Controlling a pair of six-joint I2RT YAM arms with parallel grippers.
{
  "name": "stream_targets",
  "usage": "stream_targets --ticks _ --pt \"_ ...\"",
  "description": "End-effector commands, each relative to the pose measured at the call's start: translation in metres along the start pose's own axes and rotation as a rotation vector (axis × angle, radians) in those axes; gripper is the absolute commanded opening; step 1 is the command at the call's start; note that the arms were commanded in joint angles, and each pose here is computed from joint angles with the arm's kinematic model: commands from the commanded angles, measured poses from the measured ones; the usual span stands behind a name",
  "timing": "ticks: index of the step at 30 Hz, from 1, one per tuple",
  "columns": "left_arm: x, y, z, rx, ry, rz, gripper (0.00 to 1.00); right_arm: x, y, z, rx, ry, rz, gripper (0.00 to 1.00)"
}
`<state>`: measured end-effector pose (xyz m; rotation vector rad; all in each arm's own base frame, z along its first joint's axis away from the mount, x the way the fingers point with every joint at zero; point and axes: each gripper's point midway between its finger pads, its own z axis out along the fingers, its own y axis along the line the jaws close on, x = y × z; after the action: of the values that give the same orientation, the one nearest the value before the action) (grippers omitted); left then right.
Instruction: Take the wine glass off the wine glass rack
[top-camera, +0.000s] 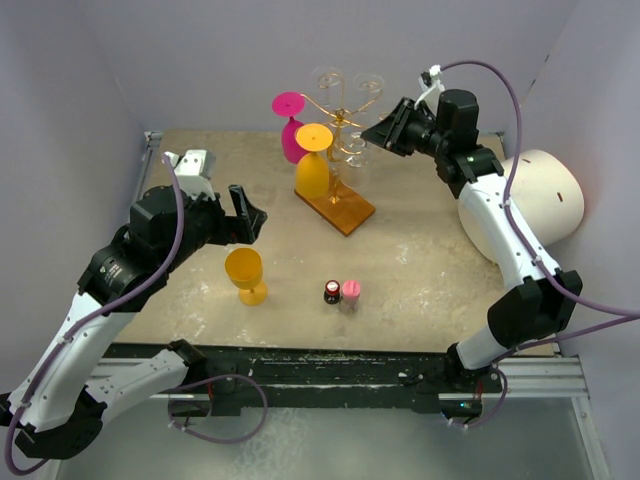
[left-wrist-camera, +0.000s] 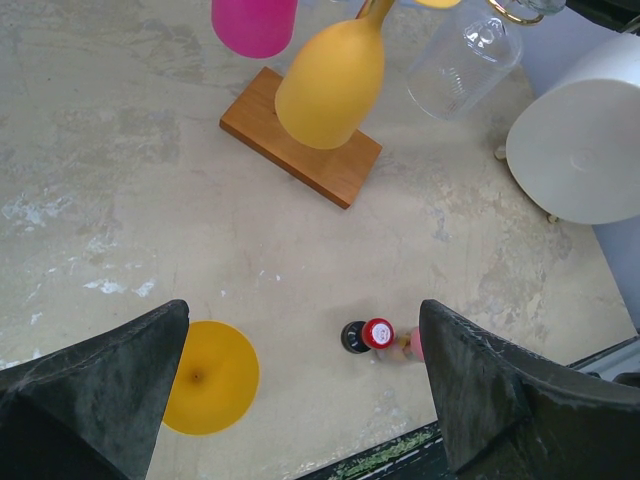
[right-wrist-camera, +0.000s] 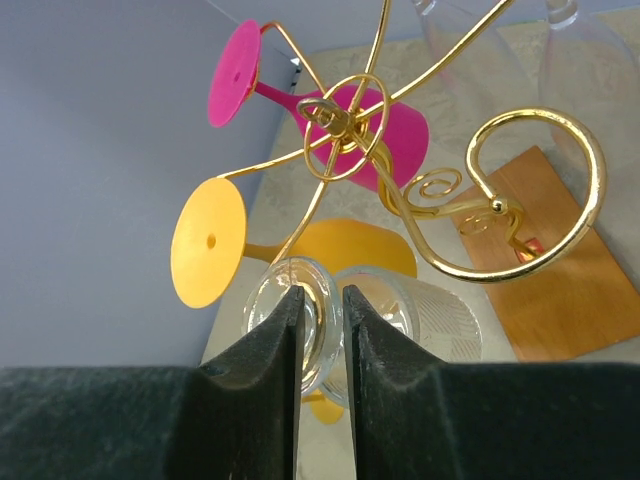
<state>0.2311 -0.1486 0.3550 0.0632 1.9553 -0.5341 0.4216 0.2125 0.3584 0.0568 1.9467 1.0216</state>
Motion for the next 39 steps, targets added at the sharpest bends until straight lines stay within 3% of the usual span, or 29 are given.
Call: stream_targets --ticks 1,13,26,39 --pt "-0.013 -0.005 -0.004 0.030 -0.053 -0.001 0.99 -0.011 0.011 -0.003 -0.010 -0.023 -0.017 0.20" --pt "-0.014 -0.004 -0.008 0.027 -0.052 0.000 0.99 -0.002 0.027 -0.005 -0.080 0.017 0.180 0.00" --pt "-0.014 -0.005 -0.006 0.031 -0.047 0.005 0.99 0.000 0.036 -0.008 -0.091 0.024 0.471 0.00" --pt "-0.015 -0.005 -0.007 0.030 -0.050 0.001 0.99 -0.010 0.038 -0.016 -0.137 -0.011 0.568 0.00"
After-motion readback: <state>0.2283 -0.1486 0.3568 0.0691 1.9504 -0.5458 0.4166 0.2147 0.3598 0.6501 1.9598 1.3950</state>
